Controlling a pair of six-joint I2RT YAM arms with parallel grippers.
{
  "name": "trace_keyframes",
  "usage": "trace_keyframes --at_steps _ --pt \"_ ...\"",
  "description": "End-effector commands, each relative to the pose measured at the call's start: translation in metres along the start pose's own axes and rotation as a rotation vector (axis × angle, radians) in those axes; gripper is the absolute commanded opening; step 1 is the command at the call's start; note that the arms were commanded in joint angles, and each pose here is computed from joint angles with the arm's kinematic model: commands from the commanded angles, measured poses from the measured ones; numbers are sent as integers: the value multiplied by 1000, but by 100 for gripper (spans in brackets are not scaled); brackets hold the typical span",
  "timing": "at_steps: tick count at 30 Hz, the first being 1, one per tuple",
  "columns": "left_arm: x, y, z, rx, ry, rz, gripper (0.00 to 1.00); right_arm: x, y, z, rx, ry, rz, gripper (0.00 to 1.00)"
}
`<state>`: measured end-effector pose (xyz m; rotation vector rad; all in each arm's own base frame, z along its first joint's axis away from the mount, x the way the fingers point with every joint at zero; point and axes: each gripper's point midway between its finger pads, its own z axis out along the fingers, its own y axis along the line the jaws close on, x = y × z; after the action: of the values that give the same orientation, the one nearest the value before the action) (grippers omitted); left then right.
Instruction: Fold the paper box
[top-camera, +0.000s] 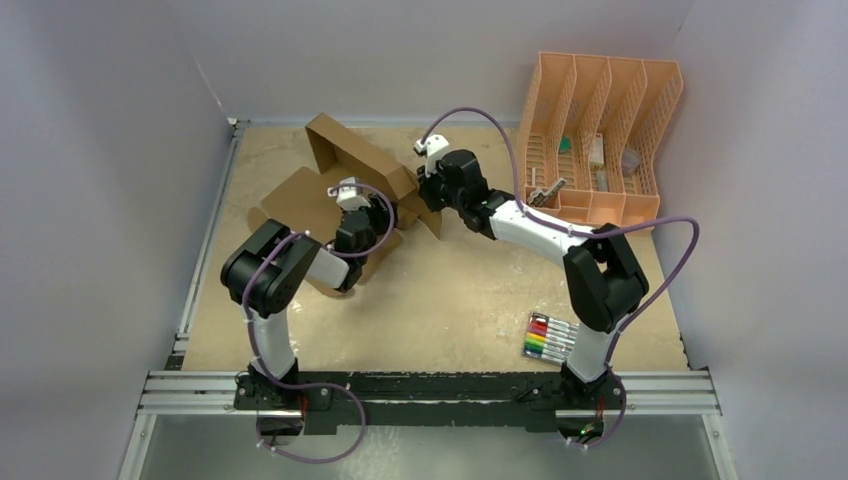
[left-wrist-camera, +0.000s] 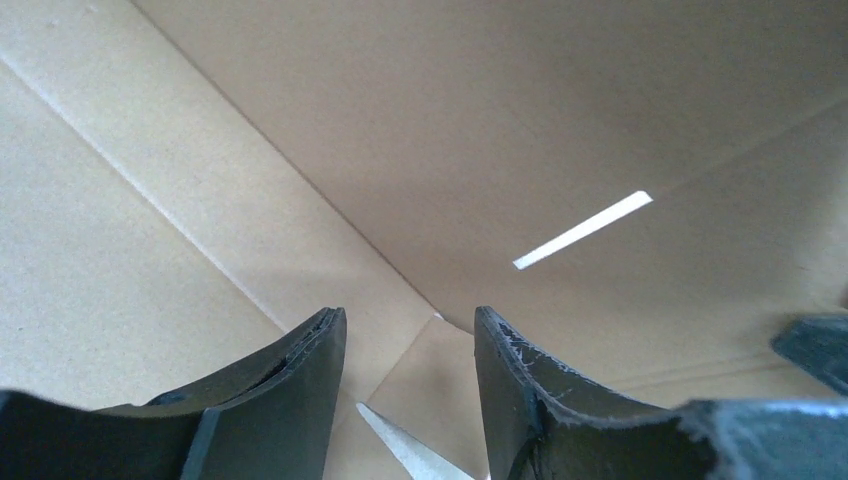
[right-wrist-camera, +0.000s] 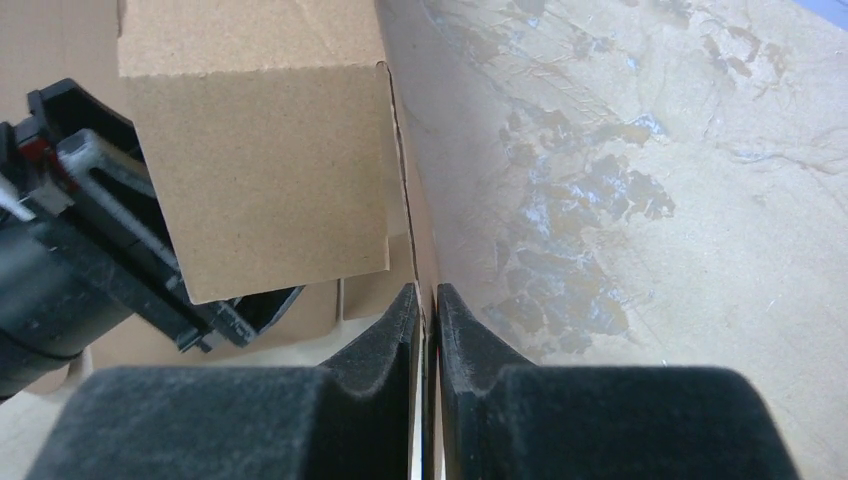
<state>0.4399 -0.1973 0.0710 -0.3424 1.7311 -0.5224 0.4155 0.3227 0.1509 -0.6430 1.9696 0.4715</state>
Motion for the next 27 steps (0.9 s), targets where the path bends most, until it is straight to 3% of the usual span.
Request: trace_keyframes --at_steps 1,14,22,27 --pt "-50 -33 -13 103 -90 -49 51 -40 2 3 14 -108 12 13" --pt "-183 7 -41 -62 -89 152 71 -29 6 7 -18 -84 -14 12" --pt "-262 47 10 -180 -113 205 77 -25 12 7 -56 -71 -28 12" --pt "-286 56 53 -114 -115 171 77 -23 16 4 -82 -60 -42 11"
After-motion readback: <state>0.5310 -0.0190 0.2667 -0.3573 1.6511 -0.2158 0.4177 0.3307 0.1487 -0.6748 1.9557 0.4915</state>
